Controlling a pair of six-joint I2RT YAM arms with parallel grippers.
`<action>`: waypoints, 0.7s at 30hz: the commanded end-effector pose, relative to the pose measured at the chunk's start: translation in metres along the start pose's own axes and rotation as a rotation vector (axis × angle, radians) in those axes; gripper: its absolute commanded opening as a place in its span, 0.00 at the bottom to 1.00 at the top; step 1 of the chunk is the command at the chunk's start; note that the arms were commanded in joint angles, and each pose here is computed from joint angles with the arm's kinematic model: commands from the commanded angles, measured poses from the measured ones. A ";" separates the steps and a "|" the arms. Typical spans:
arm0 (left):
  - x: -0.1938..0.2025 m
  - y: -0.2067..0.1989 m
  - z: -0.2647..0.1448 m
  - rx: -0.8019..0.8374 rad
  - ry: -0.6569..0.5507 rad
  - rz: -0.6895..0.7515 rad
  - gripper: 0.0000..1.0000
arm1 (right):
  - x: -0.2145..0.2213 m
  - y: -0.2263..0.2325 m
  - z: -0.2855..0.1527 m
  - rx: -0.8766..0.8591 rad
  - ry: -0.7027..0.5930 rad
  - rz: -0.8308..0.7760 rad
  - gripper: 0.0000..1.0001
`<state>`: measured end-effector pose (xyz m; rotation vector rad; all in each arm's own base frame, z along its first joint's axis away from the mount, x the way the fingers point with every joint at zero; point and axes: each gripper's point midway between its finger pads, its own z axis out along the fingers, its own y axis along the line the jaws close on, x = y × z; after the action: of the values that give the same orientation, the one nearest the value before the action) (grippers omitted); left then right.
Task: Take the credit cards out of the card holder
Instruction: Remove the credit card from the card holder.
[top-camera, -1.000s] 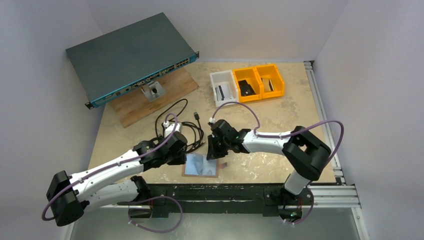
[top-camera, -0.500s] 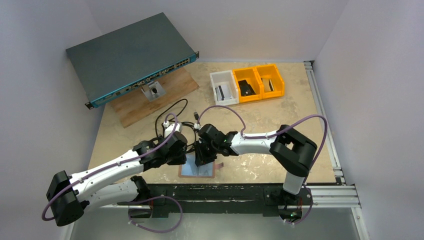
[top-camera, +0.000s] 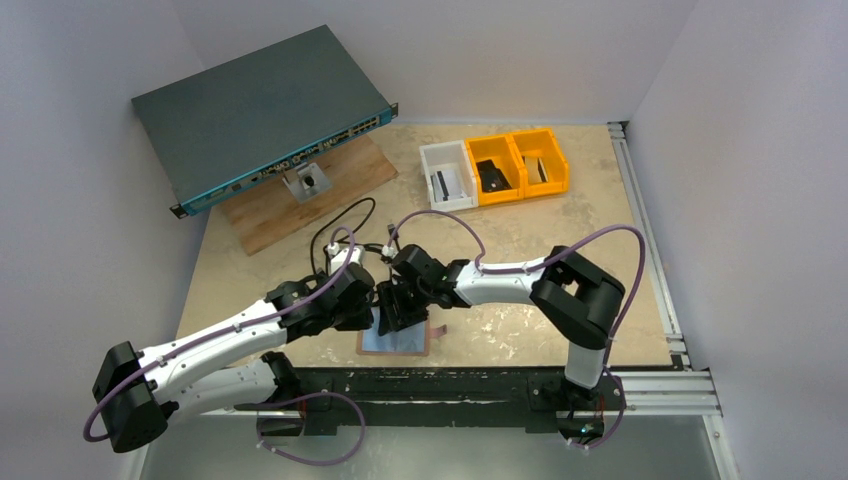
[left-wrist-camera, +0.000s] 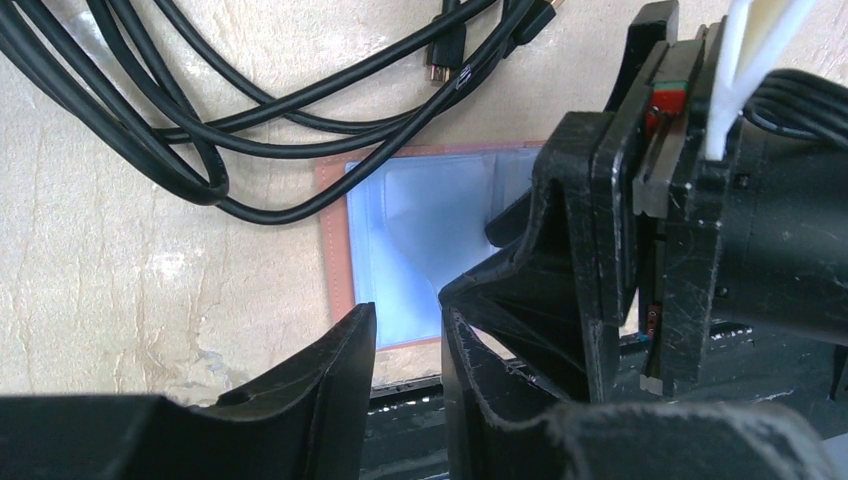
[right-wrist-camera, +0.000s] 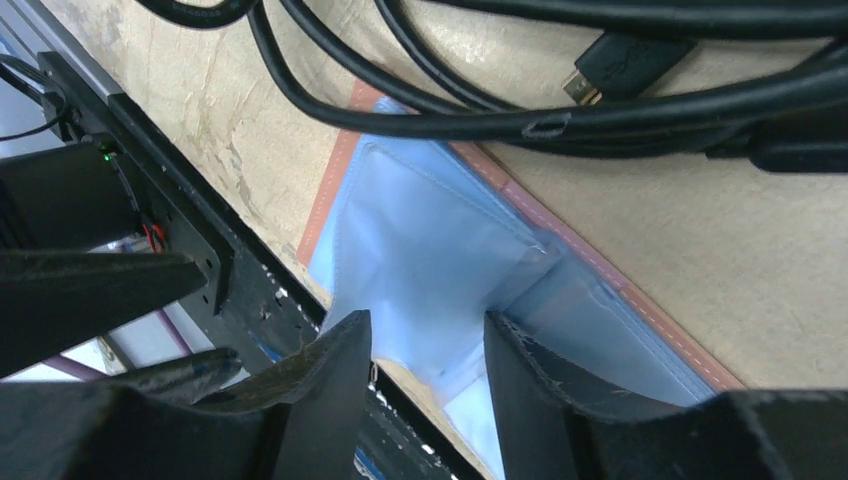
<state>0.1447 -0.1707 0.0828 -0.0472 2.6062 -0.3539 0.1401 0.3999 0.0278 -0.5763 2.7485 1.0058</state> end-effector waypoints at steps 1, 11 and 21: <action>-0.010 -0.013 -0.009 0.057 -0.025 -0.023 0.29 | 0.008 -0.025 0.016 0.091 0.031 0.004 0.45; 0.000 -0.036 0.001 0.169 0.018 -0.067 0.25 | 0.001 -0.019 -0.007 0.075 -0.056 0.047 0.59; 0.009 -0.050 0.030 0.196 0.056 -0.096 0.18 | -0.020 -0.015 -0.049 0.025 -0.204 0.103 0.53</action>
<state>0.1403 -0.2074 0.0608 -0.0747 2.6614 -0.5480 0.1504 0.3667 0.0407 -0.3868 2.7085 0.9731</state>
